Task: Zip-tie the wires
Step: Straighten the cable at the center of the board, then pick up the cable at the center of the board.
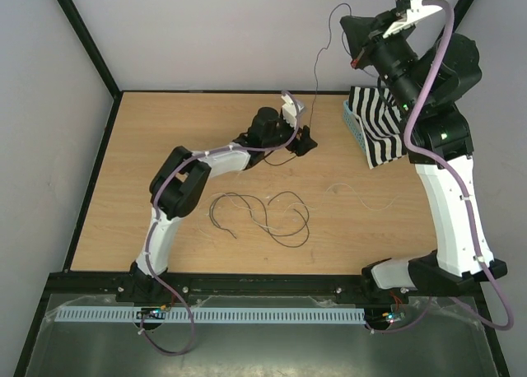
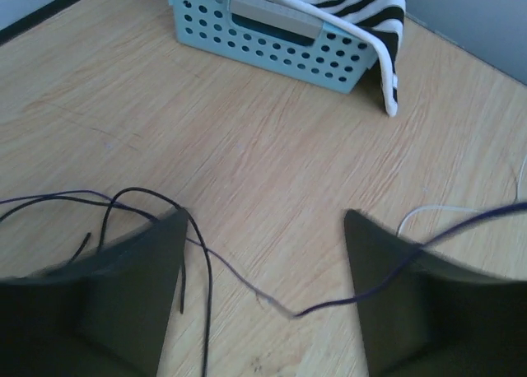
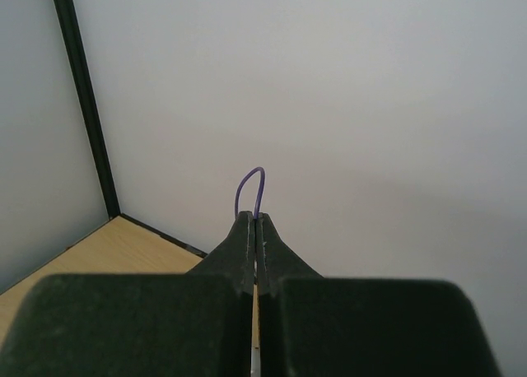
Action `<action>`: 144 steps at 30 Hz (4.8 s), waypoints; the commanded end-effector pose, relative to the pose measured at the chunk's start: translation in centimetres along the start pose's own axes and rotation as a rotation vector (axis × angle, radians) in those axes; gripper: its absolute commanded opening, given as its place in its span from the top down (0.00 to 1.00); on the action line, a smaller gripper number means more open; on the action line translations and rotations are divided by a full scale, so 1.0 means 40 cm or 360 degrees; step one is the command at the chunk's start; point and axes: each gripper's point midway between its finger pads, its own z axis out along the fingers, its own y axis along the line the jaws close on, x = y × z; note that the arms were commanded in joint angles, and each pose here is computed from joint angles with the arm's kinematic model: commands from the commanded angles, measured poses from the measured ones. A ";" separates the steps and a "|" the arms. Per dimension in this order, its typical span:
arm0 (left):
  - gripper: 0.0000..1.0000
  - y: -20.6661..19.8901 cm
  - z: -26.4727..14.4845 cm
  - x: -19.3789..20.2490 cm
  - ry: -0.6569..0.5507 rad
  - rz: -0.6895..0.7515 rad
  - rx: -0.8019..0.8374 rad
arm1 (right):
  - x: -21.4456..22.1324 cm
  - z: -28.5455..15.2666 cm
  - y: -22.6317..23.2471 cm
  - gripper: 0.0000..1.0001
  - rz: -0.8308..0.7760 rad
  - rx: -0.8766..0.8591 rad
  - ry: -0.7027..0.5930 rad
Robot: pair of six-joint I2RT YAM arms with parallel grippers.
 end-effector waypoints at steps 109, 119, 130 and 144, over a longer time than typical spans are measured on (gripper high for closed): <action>0.01 -0.019 -0.850 0.118 0.0531 -0.0409 -0.1035 | 1.027 -0.555 -0.110 0.47 -0.0010 0.0705 0.1701; 0.01 0.000 -0.878 -0.178 -0.0019 -0.0322 -0.1037 | 0.984 -0.350 0.048 0.33 0.0498 0.0230 0.1334; 0.01 -0.057 -0.885 -0.308 -0.0341 -0.0263 -0.0800 | 1.138 -0.104 -0.031 0.22 0.0457 0.0411 0.1334; 0.01 -0.069 -0.928 -0.272 -0.0359 -0.0176 -0.0822 | 1.388 -0.029 -0.113 0.22 0.0369 0.0631 0.1618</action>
